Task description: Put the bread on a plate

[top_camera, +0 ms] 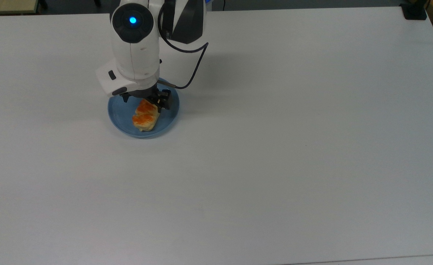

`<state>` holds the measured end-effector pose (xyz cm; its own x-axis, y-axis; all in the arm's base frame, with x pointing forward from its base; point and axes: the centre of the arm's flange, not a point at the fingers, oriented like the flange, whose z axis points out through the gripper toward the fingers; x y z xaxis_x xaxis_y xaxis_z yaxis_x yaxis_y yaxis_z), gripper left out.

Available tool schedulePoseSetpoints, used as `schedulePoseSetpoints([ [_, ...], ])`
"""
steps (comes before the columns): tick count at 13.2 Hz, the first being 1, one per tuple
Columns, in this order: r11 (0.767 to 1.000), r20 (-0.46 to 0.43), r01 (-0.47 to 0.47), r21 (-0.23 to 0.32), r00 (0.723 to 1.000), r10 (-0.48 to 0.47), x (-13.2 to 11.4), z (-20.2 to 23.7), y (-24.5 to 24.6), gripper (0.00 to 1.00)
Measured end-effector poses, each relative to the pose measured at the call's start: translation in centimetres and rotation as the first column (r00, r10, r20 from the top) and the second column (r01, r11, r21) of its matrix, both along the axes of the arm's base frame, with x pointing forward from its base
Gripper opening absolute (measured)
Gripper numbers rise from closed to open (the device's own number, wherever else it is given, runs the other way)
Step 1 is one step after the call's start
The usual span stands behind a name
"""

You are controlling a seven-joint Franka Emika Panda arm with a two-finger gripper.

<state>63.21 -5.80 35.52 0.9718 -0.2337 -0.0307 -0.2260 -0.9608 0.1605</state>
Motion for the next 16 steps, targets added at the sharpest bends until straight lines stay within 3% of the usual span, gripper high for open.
schedulePoseSetpoints([
  [5, 0.999, 0.035, -0.008, 0.046, 0.999, 0.007, -1.6, 9.3, 1.9, 1.0],
  [10, 0.995, 0.064, -0.047, 0.087, 0.997, 0.041, -5.5, 20.8, 4.9, 1.0],
  [16, 0.99, 0.086, -0.055, 0.132, 0.995, 0.044, -7.5, 24.5, 2.4, 1.0],
])
